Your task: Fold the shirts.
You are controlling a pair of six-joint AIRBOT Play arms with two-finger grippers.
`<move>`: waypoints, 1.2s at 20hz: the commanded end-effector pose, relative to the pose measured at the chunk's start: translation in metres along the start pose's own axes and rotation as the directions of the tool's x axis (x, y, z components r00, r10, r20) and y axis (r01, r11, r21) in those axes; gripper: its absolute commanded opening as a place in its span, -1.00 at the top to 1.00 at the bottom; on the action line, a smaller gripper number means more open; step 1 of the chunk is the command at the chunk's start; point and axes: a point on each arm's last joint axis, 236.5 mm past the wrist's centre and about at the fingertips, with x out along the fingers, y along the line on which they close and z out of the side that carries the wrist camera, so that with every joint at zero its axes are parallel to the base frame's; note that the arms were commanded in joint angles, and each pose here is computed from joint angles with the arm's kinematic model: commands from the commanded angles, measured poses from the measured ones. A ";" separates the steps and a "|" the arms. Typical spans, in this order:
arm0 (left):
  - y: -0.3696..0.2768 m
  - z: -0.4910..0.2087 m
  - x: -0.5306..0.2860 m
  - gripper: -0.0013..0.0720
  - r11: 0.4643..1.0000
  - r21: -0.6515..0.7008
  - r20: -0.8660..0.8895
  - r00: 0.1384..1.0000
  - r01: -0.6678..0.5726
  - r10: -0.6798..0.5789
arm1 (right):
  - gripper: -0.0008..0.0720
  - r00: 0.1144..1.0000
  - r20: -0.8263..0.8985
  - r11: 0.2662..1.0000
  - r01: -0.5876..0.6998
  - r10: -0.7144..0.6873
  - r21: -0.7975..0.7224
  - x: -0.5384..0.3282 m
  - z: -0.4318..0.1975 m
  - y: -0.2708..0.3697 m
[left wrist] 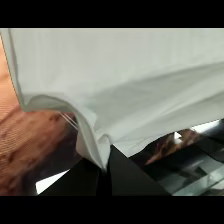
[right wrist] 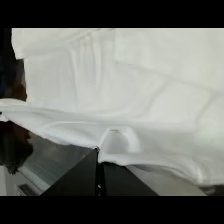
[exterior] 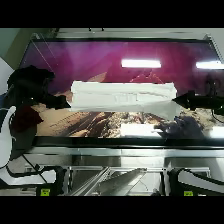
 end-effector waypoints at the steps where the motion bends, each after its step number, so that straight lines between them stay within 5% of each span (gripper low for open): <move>1: 0.003 0.043 0.014 0.93 0.999 0.030 0.022 1.000 -0.020 0.019 | 0.93 0.999 0.037 0.998 -0.017 0.019 -0.058 0.034 0.035 -0.010; 9: 0.019 0.134 0.054 0.93 0.997 0.063 0.127 0.991 -0.051 0.043 | 0.93 0.979 0.158 0.972 0.160 -0.133 -0.172 0.081 0.079 -0.081; 17: 0.031 0.132 0.076 0.93 0.999 0.028 0.053 0.998 -0.031 0.029 | 0.91 0.975 0.158 0.932 0.196 -0.153 -0.306 0.084 0.080 -0.092; 19: 0.030 0.141 0.062 0.85 0.998 0.036 0.100 0.994 -0.047 0.044 | 0.44 0.974 0.149 0.916 0.211 -0.169 -0.342 0.082 0.081 -0.092; 20: 0.031 0.144 0.053 -0.21 0.998 0.035 0.121 0.992 -0.051 0.047 | 0.27 0.969 0.126 0.897 0.244 -0.211 -0.368 0.077 0.081 -0.098; 21: 0.032 0.148 0.043 -0.92 0.998 0.015 0.146 0.988 -0.053 0.050 | -0.27 0.956 0.101 0.882 0.292 -0.274 -0.370 0.067 0.083 -0.106; 22: 0.031 0.149 0.035 -0.93 0.999 0.008 0.158 0.986 -0.047 0.046 | -0.76 0.937 0.079 0.867 0.346 -0.341 -0.360 0.056 0.085 -0.115; 24: 0.031 0.151 0.017 -0.93 0.999 0.005 0.185 0.982 -0.050 0.048 | -0.80 0.904 0.029 0.851 0.411 -0.426 -0.325 0.039 0.082 -0.127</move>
